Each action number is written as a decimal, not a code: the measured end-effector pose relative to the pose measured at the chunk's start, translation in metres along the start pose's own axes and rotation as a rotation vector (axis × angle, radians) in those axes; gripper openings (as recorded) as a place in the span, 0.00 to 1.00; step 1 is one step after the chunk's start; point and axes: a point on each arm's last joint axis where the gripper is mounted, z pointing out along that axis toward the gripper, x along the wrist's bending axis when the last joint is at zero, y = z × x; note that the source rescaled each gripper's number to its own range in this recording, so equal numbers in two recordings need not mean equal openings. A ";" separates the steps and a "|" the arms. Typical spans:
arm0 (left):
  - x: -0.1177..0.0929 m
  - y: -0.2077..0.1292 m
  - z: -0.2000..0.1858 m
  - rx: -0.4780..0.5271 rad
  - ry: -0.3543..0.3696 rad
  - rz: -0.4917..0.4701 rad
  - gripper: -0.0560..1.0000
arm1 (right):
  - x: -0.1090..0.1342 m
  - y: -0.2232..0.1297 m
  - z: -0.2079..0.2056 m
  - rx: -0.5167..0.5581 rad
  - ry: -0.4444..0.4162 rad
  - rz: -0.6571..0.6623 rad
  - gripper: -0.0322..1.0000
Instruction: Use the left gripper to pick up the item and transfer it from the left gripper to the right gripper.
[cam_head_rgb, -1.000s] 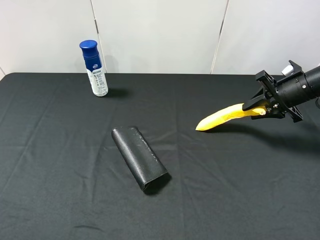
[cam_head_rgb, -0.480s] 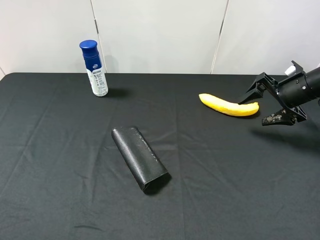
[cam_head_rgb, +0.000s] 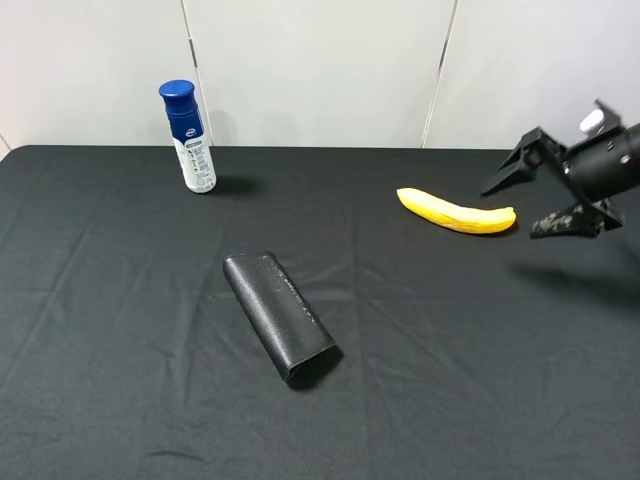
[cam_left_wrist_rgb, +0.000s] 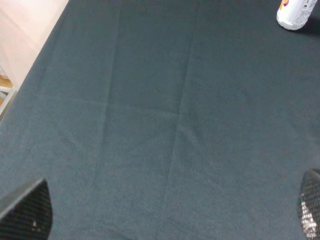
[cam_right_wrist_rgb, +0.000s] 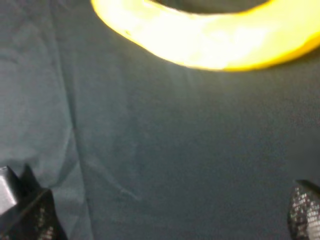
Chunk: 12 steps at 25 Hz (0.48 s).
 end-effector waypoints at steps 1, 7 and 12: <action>0.000 0.000 0.000 0.000 0.000 0.000 0.98 | 0.004 0.000 -0.007 -0.018 -0.007 -0.018 1.00; 0.000 0.000 0.000 0.000 0.000 0.000 0.98 | 0.029 -0.012 -0.058 -0.113 -0.095 -0.137 1.00; 0.000 0.000 0.000 0.000 0.000 0.000 0.98 | 0.052 -0.033 -0.104 -0.202 -0.178 -0.252 1.00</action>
